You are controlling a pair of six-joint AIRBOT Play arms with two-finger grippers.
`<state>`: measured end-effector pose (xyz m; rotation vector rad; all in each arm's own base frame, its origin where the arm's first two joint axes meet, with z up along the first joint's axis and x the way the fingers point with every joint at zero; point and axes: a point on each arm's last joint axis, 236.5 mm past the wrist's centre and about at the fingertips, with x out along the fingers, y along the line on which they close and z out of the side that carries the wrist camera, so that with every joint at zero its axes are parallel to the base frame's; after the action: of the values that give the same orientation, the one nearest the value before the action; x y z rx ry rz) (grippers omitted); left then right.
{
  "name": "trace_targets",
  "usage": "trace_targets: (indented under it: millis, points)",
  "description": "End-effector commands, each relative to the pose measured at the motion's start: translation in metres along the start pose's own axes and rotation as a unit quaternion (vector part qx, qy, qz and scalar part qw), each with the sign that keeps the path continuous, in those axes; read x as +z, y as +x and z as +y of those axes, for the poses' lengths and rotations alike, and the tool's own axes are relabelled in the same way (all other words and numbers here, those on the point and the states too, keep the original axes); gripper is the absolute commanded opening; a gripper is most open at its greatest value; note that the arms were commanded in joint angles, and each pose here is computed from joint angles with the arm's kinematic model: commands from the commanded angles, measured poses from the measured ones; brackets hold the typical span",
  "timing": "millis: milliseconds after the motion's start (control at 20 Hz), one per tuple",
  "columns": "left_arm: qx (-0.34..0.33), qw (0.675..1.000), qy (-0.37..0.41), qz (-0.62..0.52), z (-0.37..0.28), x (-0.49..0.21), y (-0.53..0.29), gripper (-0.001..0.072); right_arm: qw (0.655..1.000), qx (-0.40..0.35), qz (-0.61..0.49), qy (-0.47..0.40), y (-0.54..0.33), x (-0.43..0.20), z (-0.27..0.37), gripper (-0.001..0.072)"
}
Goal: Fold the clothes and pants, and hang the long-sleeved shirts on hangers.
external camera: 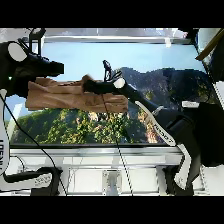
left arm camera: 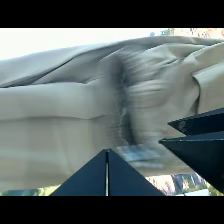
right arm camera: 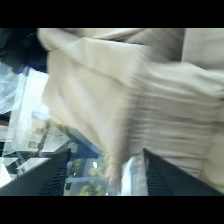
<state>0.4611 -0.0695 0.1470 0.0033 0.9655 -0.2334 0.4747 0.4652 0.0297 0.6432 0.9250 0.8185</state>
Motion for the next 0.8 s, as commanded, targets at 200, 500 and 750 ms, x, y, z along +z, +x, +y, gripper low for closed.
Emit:
trace_targets:
  millis: [200,500,750]
  points:
    - [0.002,1.0,0.002,0.015,0.002,-0.009,-0.008,0.001,0.986,-0.057,0.129,-0.088,-0.108,0.041,-0.04,0.0501]
    - [0.012,0.999,0.005,0.038,0.008,-0.02,-0.009,0.001,0.959,-0.206,0.195,0.024,-0.27,0.043,-0.188,0.0508]
    - [0.012,0.999,0.005,0.037,0.007,-0.019,-0.008,0.0011,0.972,-0.153,0.086,0.156,-0.228,0.034,-0.238,0.0618]
